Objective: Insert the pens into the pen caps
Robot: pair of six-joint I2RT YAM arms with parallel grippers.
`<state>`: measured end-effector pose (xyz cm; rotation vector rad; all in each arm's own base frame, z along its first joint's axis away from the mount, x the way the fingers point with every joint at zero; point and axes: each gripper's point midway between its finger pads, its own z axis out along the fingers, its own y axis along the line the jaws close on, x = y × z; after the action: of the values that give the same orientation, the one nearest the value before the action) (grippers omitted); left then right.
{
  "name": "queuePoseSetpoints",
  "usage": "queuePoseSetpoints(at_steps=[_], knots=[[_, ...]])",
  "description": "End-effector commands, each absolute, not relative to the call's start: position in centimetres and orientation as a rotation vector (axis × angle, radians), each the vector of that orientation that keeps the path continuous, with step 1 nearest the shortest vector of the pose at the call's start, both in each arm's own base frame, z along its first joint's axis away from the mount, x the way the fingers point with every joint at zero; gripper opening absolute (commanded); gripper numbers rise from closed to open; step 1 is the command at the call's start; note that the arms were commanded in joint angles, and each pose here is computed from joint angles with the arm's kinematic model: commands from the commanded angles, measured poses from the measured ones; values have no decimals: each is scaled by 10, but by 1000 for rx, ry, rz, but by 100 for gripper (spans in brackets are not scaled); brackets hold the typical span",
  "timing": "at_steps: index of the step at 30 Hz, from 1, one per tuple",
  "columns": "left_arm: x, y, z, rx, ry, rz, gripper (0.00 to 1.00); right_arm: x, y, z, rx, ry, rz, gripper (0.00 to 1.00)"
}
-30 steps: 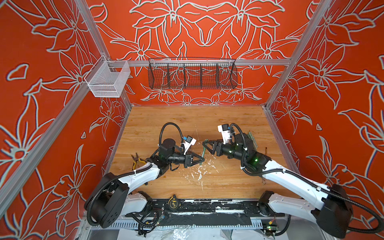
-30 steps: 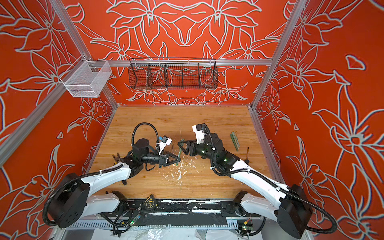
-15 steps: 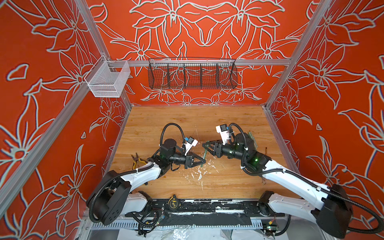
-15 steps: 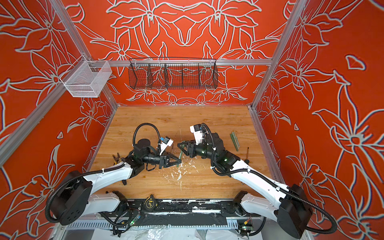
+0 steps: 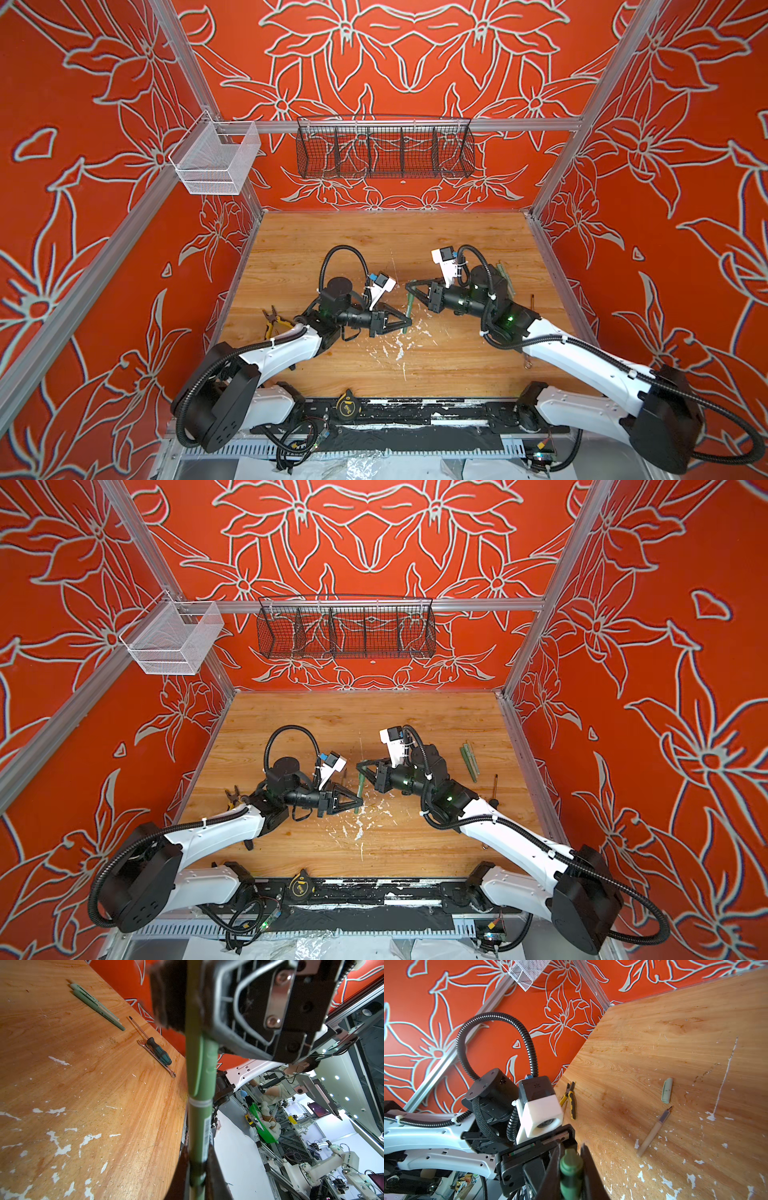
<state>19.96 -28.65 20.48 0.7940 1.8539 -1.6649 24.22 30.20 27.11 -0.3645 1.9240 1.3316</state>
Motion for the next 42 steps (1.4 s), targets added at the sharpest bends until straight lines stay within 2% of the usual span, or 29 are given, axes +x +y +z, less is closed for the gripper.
queuePoseSetpoints(at_steps=[1,8,26,42], knots=[[207,-287,237,812,1728,-1602,0,228,310,268,-413,1902,1408,0],[211,-281,266,826,1605,-1469,0,213,309,242,-422,1947,1384,0],[216,-264,303,802,1486,-1413,0,167,325,166,-480,2086,1349,0],[235,-253,337,781,1398,-1347,0,132,337,119,-549,2197,1338,0]])
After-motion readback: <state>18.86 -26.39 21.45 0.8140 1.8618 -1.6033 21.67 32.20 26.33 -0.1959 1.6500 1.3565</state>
